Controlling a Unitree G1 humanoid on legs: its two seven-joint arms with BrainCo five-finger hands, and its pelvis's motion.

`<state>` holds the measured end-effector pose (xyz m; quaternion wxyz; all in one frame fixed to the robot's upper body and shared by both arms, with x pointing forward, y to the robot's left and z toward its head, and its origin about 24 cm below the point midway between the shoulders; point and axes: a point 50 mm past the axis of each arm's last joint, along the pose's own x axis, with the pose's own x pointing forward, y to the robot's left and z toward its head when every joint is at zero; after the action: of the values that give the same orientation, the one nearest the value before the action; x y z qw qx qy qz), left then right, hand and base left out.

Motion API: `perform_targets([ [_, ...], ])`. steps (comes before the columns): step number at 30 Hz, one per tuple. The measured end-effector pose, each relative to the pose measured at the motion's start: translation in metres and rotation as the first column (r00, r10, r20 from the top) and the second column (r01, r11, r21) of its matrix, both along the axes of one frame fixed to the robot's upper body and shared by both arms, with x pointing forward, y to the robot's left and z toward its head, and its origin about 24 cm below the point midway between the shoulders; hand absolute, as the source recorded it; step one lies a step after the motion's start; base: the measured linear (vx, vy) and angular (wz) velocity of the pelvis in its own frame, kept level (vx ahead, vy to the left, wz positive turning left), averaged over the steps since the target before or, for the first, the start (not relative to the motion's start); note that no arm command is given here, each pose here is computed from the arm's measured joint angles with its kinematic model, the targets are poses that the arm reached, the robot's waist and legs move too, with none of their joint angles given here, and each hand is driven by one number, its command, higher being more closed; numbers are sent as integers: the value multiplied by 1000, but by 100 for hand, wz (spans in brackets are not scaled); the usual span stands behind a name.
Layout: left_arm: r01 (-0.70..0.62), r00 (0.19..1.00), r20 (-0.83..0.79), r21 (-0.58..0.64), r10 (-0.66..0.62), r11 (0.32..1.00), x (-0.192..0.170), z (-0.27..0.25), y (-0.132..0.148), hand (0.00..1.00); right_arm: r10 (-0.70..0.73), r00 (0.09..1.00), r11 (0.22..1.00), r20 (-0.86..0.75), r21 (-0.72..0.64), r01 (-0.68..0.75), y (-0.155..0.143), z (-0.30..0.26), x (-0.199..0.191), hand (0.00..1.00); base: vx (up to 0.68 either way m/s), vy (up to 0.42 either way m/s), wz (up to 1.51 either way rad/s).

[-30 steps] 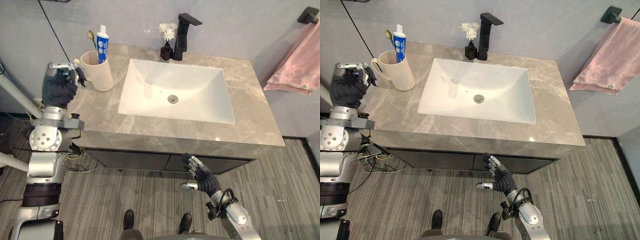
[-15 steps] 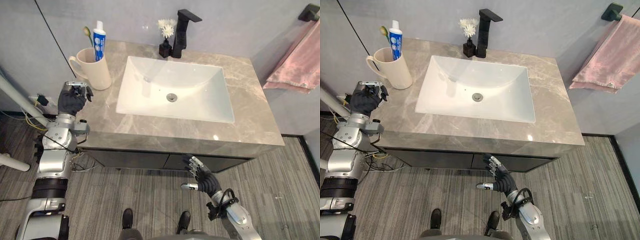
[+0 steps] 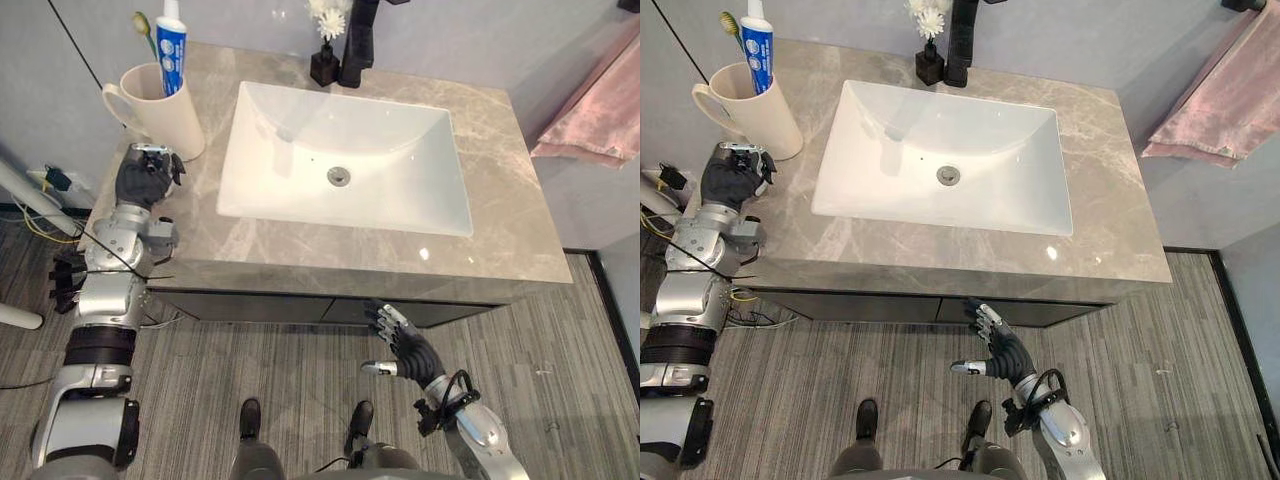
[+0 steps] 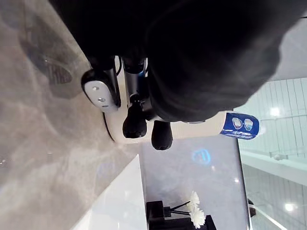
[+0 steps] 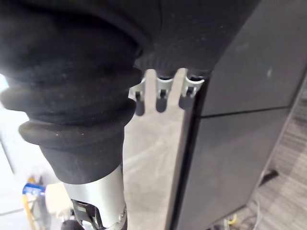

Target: Organize washtable

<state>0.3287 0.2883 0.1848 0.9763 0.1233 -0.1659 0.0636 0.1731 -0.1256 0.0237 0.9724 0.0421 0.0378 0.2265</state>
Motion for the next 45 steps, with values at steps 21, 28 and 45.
perform_targets([
  [21, -33, 999, 24, 60, 32, 998, 13, 26, 9, 100, 60, 997, 998, 41, -28, -59, 6, 8, -1, 0, 1, -2, -2],
  [28, -72, 997, 42, 89, 68, 993, 16, 43, 19, 100, 61, 997, 998, 43, -27, -60, 6, 9, 0, 0, -3, -6, -12],
  [45, -99, 994, 49, 119, 94, 988, 28, 72, 21, 100, 57, 997, 998, 50, -19, -56, 6, 12, -6, 0, 1, -5, -6],
])
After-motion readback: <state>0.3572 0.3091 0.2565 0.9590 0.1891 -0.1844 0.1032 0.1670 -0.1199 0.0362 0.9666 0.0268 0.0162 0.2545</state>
